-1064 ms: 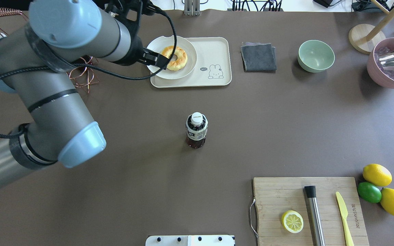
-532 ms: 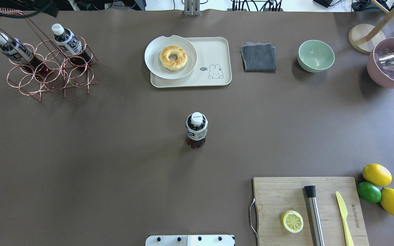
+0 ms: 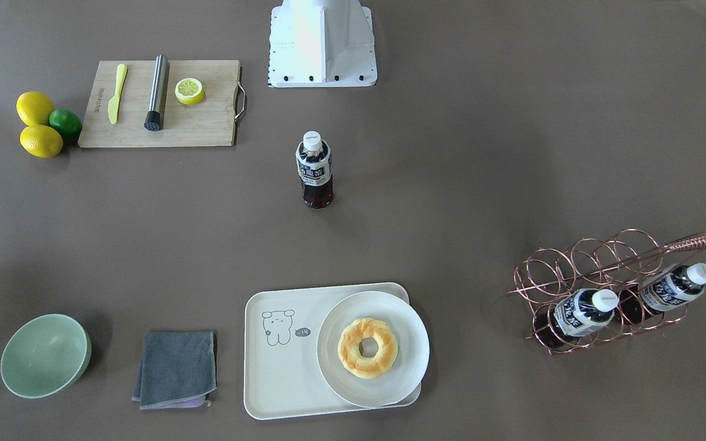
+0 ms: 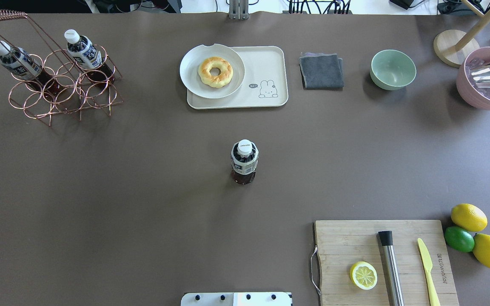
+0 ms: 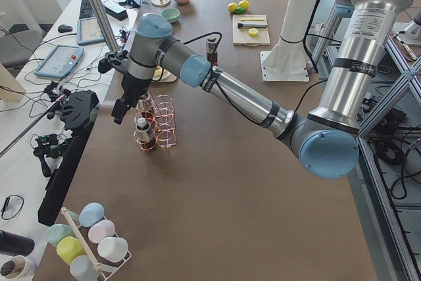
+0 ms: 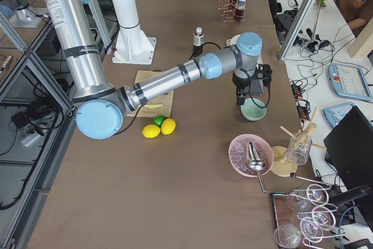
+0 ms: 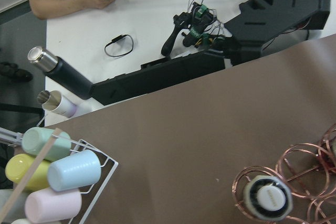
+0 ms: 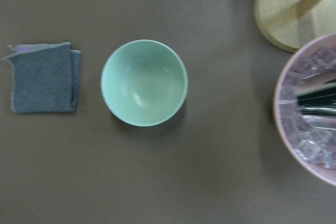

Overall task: Place tea on tray
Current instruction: 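Move the right gripper over the standing bottle, then lower the right gripper and close it around the bottle, then lift the bottle and carry it onto the cream tray beside the plate, then lower the bottle onto the tray and open the right gripper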

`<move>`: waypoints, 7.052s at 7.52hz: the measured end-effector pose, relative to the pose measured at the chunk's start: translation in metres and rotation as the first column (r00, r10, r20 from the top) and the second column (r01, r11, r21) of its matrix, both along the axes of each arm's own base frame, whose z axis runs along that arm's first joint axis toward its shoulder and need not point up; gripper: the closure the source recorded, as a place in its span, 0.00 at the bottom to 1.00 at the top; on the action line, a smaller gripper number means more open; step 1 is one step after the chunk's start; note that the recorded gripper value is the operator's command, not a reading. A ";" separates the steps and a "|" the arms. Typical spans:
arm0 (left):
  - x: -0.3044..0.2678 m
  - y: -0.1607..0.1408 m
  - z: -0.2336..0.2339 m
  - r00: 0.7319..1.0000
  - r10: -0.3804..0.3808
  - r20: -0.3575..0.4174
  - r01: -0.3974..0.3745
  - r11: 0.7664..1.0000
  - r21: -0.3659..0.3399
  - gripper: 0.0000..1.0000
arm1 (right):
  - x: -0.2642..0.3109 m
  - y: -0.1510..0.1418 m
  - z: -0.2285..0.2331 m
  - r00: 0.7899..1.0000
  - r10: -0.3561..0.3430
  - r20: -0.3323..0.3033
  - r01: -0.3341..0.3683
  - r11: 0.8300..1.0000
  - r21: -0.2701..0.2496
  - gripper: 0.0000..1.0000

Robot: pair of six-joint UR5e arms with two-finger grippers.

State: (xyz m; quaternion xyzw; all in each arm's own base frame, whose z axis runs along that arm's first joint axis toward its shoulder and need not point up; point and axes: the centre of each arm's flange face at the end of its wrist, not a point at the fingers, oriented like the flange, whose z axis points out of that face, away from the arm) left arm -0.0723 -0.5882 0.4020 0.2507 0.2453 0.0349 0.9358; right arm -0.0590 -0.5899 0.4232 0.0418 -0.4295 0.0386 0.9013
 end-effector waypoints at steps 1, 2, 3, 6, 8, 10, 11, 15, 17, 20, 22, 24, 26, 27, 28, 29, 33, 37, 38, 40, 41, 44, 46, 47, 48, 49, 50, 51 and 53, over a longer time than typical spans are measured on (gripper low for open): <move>-0.023 0.002 0.032 1.000 0.000 0.022 0.001 0.999 -0.041 0.03 | -0.046 -0.009 -0.042 1.000 -0.008 0.022 0.008 1.000 -0.005 0.00; -0.035 0.007 0.064 1.000 -0.003 0.030 0.006 0.996 -0.089 0.03 | -0.088 -0.014 -0.087 0.999 -0.013 0.044 0.014 1.000 -0.003 0.00; -0.041 0.012 0.085 0.999 -0.006 0.032 0.010 0.992 -0.123 0.03 | -0.128 -0.014 -0.127 0.998 -0.014 0.059 0.015 1.000 -0.007 0.00; -0.055 0.025 0.108 0.999 -0.025 0.030 0.029 0.987 -0.159 0.03 | -0.224 0.022 -0.210 0.999 0.045 0.017 -0.046 0.997 0.060 0.00; -0.059 0.033 0.116 0.999 -0.033 0.025 0.036 0.988 -0.153 0.03 | -0.275 0.073 -0.255 0.998 -0.001 0.058 -0.005 0.995 0.099 0.00; -0.060 0.038 0.122 0.999 -0.035 0.022 0.037 0.988 -0.148 0.03 | -0.315 0.111 -0.313 0.997 -0.044 0.057 0.040 0.997 0.058 0.00; -0.060 0.040 0.127 0.999 -0.035 0.021 0.038 0.988 -0.150 0.03 | -0.330 0.127 -0.336 0.998 -0.059 0.017 0.058 0.998 0.034 0.00; -0.059 0.041 0.138 0.999 -0.033 0.019 0.036 0.985 -0.167 0.03 | -0.400 0.189 -0.356 0.996 -0.041 -0.074 0.048 0.994 0.094 0.00; -0.059 0.040 0.141 0.999 -0.032 0.018 0.035 0.984 -0.172 0.03 | -0.422 0.198 -0.349 0.996 -0.037 -0.087 0.047 0.992 0.117 0.00; -0.058 0.036 0.150 0.999 -0.031 0.020 0.034 0.986 -0.163 0.03 | -0.447 0.184 -0.335 0.996 -0.009 -0.085 0.023 0.987 0.162 0.10; -0.057 0.028 0.163 0.999 -0.029 0.021 0.032 0.988 -0.150 0.03 | -0.449 0.183 -0.333 0.996 0.000 -0.085 0.013 0.987 0.160 0.30; -0.056 0.025 0.166 0.999 -0.028 0.021 0.030 0.989 -0.142 0.03 | -0.443 0.186 -0.339 0.996 0.004 -0.092 0.010 0.989 0.150 0.31; -0.056 0.025 0.166 0.999 -0.027 0.021 0.030 0.990 -0.139 0.03 | -0.440 0.190 -0.340 0.994 0.000 -0.108 0.015 0.990 0.140 0.34; -0.056 0.025 0.166 0.999 -0.027 0.021 0.030 0.990 -0.139 0.03 | -0.441 0.191 -0.339 0.994 -0.002 -0.113 0.018 0.990 0.137 0.36; -0.056 0.024 0.167 0.999 -0.027 0.022 0.030 0.990 -0.140 0.03 | -0.443 0.191 -0.339 0.993 -0.003 -0.116 0.019 0.990 0.137 0.43; -0.056 0.024 0.167 0.999 -0.027 0.022 0.030 0.990 -0.140 0.03 | -0.444 0.191 -0.338 0.993 -0.004 -0.116 0.020 0.990 0.137 0.59; -0.056 0.024 0.167 0.999 -0.028 0.023 0.030 0.990 -0.140 0.03 | -0.444 0.190 -0.338 0.993 -0.001 -0.115 0.017 0.990 0.137 1.00; -0.056 0.024 0.169 0.999 -0.027 0.022 0.030 0.989 -0.143 0.03 | -0.393 0.153 -0.355 0.996 0.054 -0.068 -0.044 0.989 0.138 1.00; -0.056 0.024 0.168 0.999 -0.026 0.022 0.029 0.989 -0.142 0.03 | -0.370 0.132 -0.357 0.997 0.060 -0.055 -0.052 0.990 0.129 1.00; -0.056 0.024 0.167 0.999 -0.026 0.021 0.029 0.990 -0.140 0.03 | -0.326 0.081 -0.357 0.998 0.050 -0.045 -0.045 0.992 0.119 1.00; -0.056 0.024 0.166 0.999 -0.026 0.021 0.028 0.990 -0.138 0.03 | -0.321 0.045 -0.360 0.997 0.050 -0.053 -0.044 0.993 0.113 1.00; -0.055 0.024 0.165 0.999 -0.026 0.021 0.028 0.990 -0.136 0.02 | -0.347 -0.072 -0.367 0.994 0.087 -0.062 -0.081 0.992 0.094 1.00; -0.055 0.023 0.167 0.999 -0.025 0.021 0.028 0.990 -0.140 0.03 | -0.359 -0.111 -0.358 0.992 0.093 -0.081 -0.086 0.992 0.088 1.00; -0.055 0.023 0.167 0.999 -0.025 0.021 0.027 0.990 -0.139 0.03 | -0.352 -0.120 -0.360 0.992 0.092 -0.084 -0.084 0.992 0.096 1.00; -0.055 0.023 0.167 0.999 -0.026 0.021 0.028 0.991 -0.134 0.03 | -0.346 -0.126 -0.358 0.992 0.087 -0.089 -0.078 0.992 0.103 1.00; -0.055 0.024 0.167 0.999 -0.026 0.021 0.028 0.992 -0.126 0.03 | -0.344 -0.129 -0.352 0.992 0.080 -0.099 -0.069 0.992 0.108 1.00; -0.055 0.025 0.168 0.999 -0.026 0.021 0.028 0.992 -0.122 0.03 | -0.348 -0.131 -0.344 0.991 0.072 -0.111 -0.060 0.993 0.105 1.00; -0.054 0.025 0.169 0.999 -0.026 0.021 0.028 0.992 -0.121 0.03 | -0.357 -0.128 -0.334 0.990 0.065 -0.126 -0.052 0.994 0.100 1.00; -0.054 0.025 0.169 0.999 -0.026 0.022 0.028 0.992 -0.120 0.03 | -0.371 -0.124 -0.313 0.986 0.062 -0.157 -0.047 0.994 0.098 1.00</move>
